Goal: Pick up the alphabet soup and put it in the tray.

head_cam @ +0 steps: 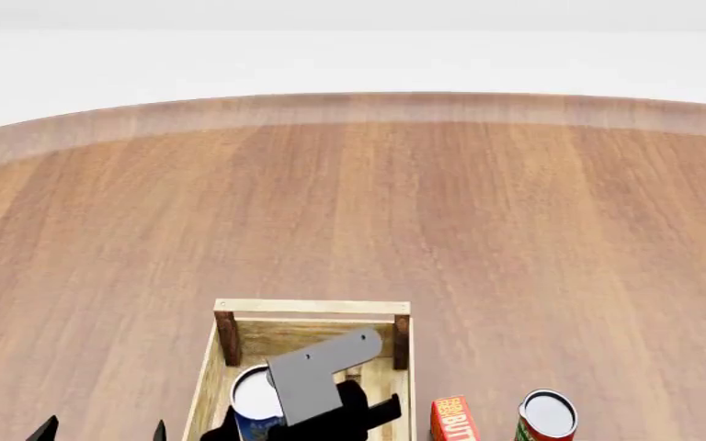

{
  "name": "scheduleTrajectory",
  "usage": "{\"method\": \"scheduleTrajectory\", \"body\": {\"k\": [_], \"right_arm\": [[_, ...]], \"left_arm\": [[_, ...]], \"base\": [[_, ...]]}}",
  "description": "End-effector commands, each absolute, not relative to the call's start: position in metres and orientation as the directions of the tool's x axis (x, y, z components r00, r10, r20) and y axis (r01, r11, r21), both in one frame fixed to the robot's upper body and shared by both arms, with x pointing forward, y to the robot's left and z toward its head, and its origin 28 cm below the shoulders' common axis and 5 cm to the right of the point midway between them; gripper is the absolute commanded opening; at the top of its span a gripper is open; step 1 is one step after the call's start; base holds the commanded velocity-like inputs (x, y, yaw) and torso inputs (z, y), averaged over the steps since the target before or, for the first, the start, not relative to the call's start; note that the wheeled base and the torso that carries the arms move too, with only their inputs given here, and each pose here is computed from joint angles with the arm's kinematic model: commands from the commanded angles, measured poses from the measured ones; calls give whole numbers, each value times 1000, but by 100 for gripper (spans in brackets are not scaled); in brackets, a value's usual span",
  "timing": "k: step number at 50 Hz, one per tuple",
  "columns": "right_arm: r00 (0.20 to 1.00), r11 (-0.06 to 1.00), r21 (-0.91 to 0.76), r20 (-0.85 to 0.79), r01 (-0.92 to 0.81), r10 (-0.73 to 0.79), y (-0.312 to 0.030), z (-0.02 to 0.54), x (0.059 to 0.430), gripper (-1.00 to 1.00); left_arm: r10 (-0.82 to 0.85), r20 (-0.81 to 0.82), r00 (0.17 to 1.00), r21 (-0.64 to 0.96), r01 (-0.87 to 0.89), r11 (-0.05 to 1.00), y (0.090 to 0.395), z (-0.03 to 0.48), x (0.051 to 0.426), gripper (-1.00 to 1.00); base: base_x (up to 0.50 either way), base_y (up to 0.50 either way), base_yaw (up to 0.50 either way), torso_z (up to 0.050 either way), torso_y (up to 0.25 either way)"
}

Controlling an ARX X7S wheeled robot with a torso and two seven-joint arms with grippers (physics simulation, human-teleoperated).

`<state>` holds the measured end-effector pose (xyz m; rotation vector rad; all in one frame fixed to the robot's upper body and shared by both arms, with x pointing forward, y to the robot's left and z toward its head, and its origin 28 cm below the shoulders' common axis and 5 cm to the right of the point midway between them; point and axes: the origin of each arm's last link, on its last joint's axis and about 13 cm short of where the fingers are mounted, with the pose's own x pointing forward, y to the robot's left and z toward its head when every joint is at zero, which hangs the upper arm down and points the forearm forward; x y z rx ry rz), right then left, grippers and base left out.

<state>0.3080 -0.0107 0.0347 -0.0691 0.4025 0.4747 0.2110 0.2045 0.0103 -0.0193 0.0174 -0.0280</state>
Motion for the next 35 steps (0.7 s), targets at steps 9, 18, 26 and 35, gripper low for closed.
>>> {"method": "scheduleTrajectory", "body": {"k": [9, 18, 26, 35], "right_arm": [[812, 884, 10, -392, -467, 433, -10, 30, 313, -100], [807, 885, 10, -406, -465, 428, -10, 25, 313, -100], [805, 887, 11, -415, -461, 423, -11, 20, 314, -100], [802, 888, 11, -426, -459, 419, -12, 16, 316, -100]], "left_arm": [[-28, -15, 1000, -19, 27, 999, 205, 11, 211, 100], [-28, -14, 1000, -19, 28, 999, 205, 11, 211, 100], [-27, -14, 1000, -18, 26, 999, 205, 11, 210, 100], [-27, -15, 1000, -18, 26, 999, 205, 11, 211, 100]], "base": [[0, 0, 0, 0, 0], [0, 0, 0, 0, 1], [0, 0, 0, 0, 0], [0, 0, 0, 0, 1]]}}
